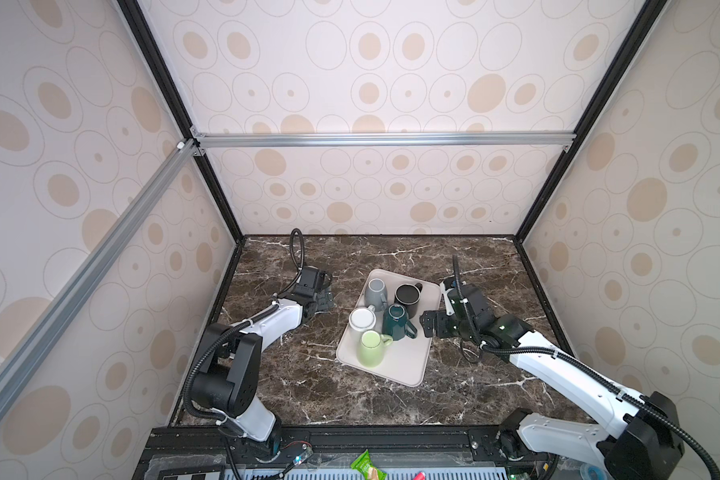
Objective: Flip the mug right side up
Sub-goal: 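Lower the upright pink mug onto the table beside the tray with the left gripper, then open the left gripper and draw it back while the right gripper moves toward the tray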
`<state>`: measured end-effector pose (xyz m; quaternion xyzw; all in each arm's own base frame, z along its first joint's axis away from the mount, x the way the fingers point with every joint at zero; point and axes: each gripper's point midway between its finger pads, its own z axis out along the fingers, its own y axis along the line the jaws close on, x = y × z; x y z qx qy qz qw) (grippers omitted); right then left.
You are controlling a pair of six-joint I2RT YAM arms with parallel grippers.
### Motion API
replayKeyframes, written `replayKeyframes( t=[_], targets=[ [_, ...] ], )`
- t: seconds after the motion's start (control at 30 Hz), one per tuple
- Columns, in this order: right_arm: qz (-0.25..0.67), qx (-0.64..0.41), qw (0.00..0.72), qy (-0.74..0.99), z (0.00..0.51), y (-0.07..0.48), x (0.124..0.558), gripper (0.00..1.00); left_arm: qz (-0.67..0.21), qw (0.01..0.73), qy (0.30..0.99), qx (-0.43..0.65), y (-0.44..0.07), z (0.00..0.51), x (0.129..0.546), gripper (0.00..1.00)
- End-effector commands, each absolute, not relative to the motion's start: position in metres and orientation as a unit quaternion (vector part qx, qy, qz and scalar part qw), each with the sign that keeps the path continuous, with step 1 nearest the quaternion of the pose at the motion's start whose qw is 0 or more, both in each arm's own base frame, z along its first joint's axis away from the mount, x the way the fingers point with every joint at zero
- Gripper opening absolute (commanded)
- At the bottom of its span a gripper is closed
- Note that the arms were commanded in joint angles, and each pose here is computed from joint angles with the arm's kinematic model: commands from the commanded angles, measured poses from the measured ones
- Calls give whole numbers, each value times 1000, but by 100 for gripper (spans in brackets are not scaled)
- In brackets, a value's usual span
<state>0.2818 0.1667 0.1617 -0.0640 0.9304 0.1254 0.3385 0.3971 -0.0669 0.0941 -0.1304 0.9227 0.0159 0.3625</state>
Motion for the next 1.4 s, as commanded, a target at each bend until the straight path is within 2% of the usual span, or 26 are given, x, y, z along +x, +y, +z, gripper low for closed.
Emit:
replayKeyframes(
  t=[0.0,0.27,0.47,0.6,0.8,1.07,1.37],
  targets=[
    [112,-86,318,937,157,164,277,100,4,388,909,-153,-61,114,390,98],
    [124,-104,290,943,151,173,272,99,-45,397,899,-181,-62,116,363,98],
    [160,-126,254,946,137,191,267,95,-88,391,901,-167,-75,115,346,98],
    [155,-126,248,948,130,193,271,89,-123,403,894,-153,-83,125,338,98],
    [144,-143,272,941,122,192,274,83,-196,437,873,-86,-110,142,328,98],
    [163,-186,278,928,114,200,261,83,-236,441,865,-51,-126,141,305,98],
    [171,-210,296,916,120,221,262,75,-273,455,847,-11,-150,148,294,98]
  ],
)
